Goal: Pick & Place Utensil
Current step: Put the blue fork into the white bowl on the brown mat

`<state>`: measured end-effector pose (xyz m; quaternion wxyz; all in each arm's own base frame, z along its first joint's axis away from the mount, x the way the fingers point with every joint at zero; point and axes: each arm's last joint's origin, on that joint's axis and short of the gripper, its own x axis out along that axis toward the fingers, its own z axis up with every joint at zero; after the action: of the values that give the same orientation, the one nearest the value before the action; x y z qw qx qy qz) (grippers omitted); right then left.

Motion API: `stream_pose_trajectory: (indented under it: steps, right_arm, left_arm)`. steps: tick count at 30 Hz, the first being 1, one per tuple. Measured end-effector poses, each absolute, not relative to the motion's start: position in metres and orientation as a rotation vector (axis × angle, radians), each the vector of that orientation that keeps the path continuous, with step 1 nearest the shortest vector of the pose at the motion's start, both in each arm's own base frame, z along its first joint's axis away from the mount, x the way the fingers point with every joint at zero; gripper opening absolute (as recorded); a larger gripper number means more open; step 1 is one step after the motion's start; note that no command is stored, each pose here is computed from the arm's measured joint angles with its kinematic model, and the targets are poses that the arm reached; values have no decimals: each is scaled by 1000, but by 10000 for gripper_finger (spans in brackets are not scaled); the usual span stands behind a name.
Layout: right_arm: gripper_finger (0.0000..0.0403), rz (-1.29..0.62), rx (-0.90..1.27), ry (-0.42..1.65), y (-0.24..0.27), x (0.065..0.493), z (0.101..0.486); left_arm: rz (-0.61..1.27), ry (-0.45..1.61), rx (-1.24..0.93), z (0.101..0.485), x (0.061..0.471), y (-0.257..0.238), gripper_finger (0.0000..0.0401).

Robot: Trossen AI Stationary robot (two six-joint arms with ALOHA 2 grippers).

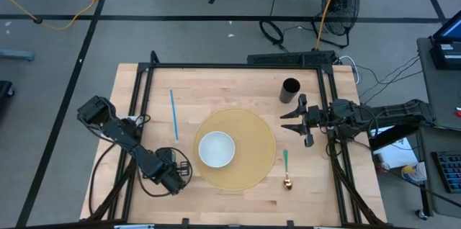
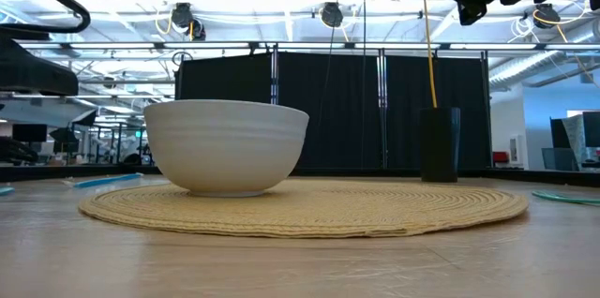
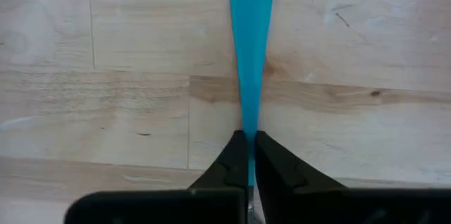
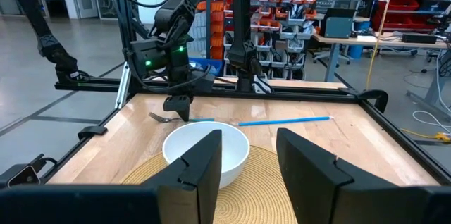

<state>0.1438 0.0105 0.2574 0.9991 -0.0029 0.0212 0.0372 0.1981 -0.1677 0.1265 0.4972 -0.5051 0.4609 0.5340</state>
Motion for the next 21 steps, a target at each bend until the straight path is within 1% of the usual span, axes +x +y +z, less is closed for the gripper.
stream_pose_trajectory:
  steps: [5, 9, 13, 17, 21]
  right_arm:
    - [130, 74, -6, 42, 10, 144, 257]
    - [130, 75, -10, 42, 10, 144, 257]
    - [130, 75, -11, 42, 10, 144, 257]
    - [130, 75, -13, 42, 10, 144, 257]
    - [130, 75, -13, 42, 10, 144, 257]
  left_arm:
    - [1293, 1108, -1214, 127, 198, -168, 20]
    - [1293, 1104, -1202, 126, 197, -167, 8]
    - [1298, 1103, -1195, 127, 197, -167, 13]
    - [1300, 1092, -1182, 127, 196, -166, 6]
    - [1305, 1077, -1170, 127, 196, -165, 9]
